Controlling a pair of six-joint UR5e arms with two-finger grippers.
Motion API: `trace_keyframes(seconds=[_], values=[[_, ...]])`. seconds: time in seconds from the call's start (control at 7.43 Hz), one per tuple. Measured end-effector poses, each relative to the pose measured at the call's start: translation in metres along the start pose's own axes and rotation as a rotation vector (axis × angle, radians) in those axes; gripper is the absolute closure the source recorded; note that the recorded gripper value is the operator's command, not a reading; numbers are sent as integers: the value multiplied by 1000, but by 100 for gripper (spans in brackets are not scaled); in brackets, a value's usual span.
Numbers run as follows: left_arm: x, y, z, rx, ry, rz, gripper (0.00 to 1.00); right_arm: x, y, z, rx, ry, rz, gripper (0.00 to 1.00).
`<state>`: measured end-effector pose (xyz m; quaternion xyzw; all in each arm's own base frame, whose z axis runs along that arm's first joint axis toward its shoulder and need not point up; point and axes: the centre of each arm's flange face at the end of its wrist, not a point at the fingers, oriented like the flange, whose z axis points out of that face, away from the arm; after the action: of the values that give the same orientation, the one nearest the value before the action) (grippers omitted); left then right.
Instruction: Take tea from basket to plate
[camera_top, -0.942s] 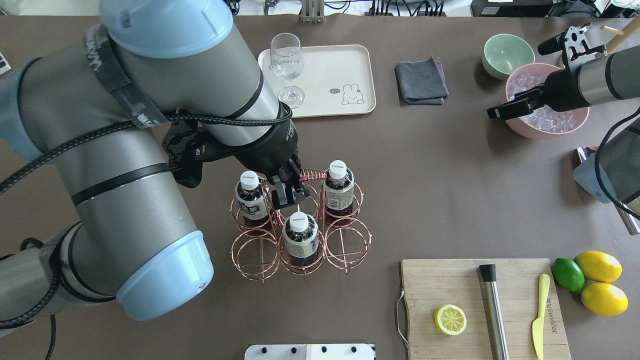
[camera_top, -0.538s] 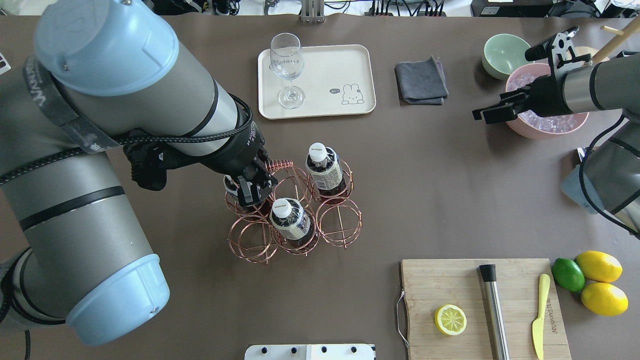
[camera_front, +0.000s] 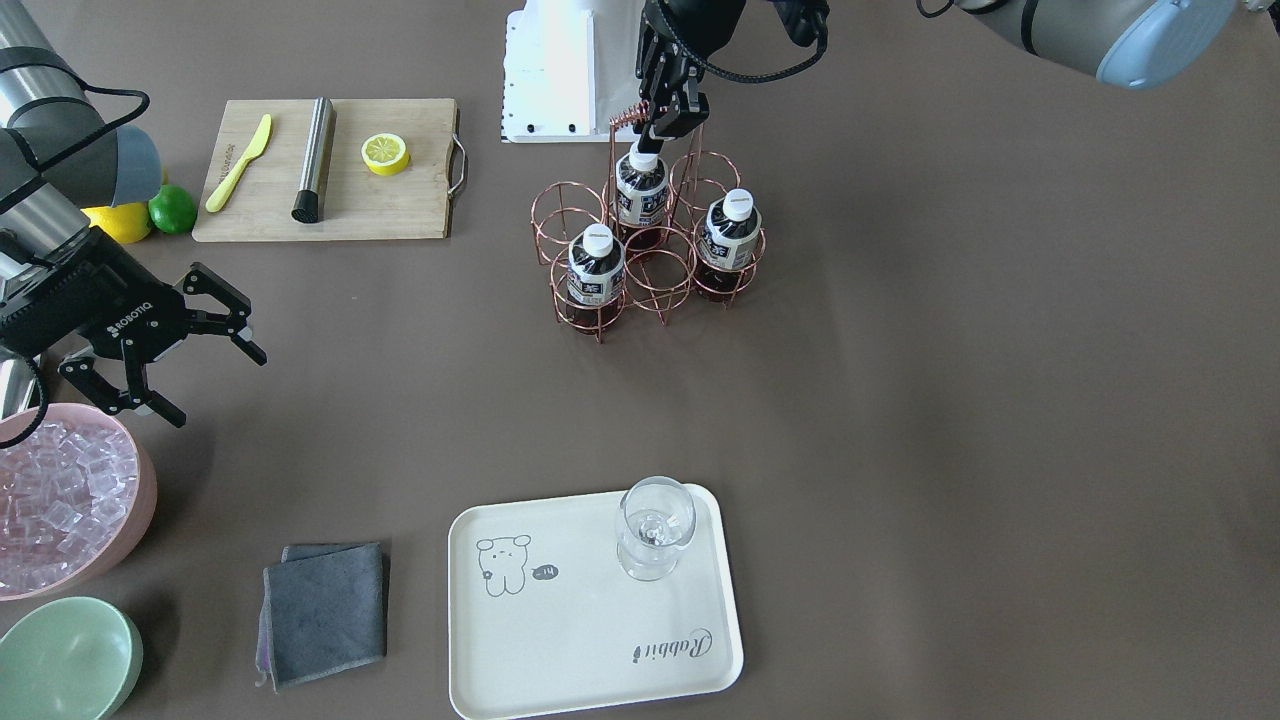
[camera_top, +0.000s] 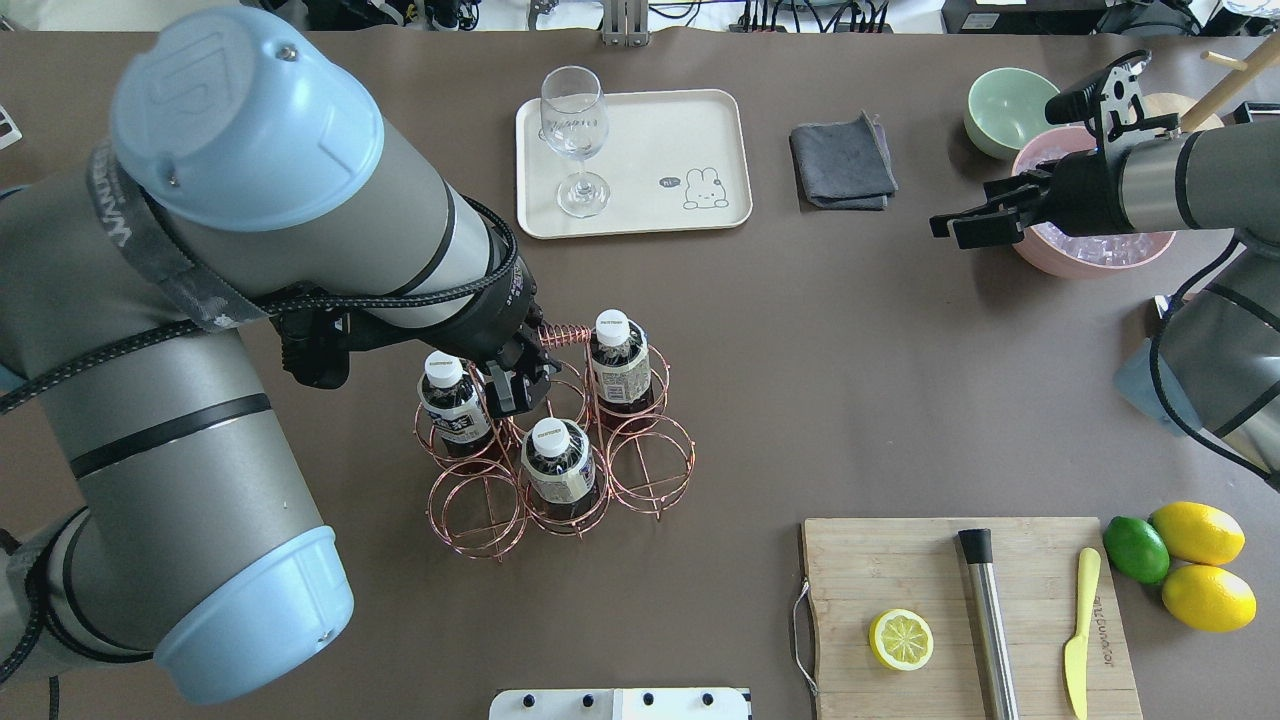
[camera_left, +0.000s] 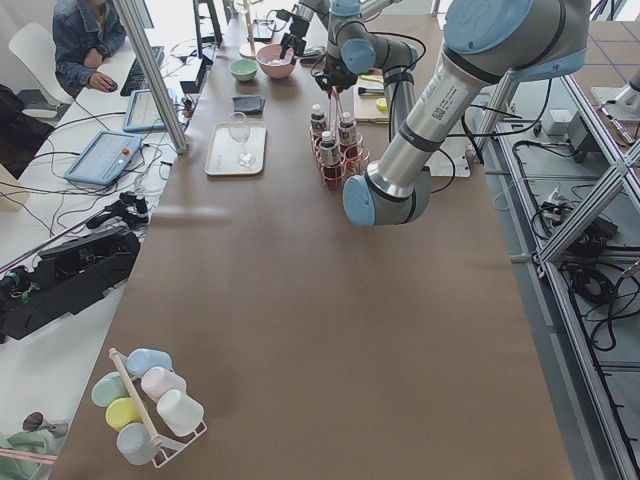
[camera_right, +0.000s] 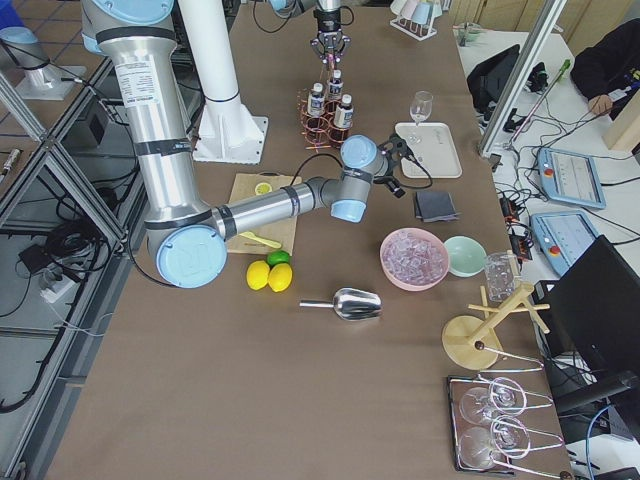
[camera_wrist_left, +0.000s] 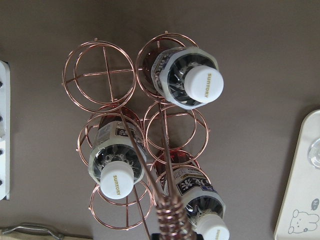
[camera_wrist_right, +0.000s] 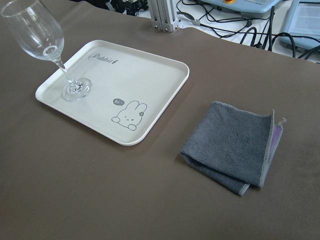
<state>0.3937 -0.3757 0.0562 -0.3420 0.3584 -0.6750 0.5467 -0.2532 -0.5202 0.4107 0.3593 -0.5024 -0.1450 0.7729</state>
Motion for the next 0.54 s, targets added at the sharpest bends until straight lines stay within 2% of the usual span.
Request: trace_keyframes(seconds=[0.54], values=[[-3,-1,-2,-6,-2,3,100,-32,-13,-13,100,-102,-35,0]])
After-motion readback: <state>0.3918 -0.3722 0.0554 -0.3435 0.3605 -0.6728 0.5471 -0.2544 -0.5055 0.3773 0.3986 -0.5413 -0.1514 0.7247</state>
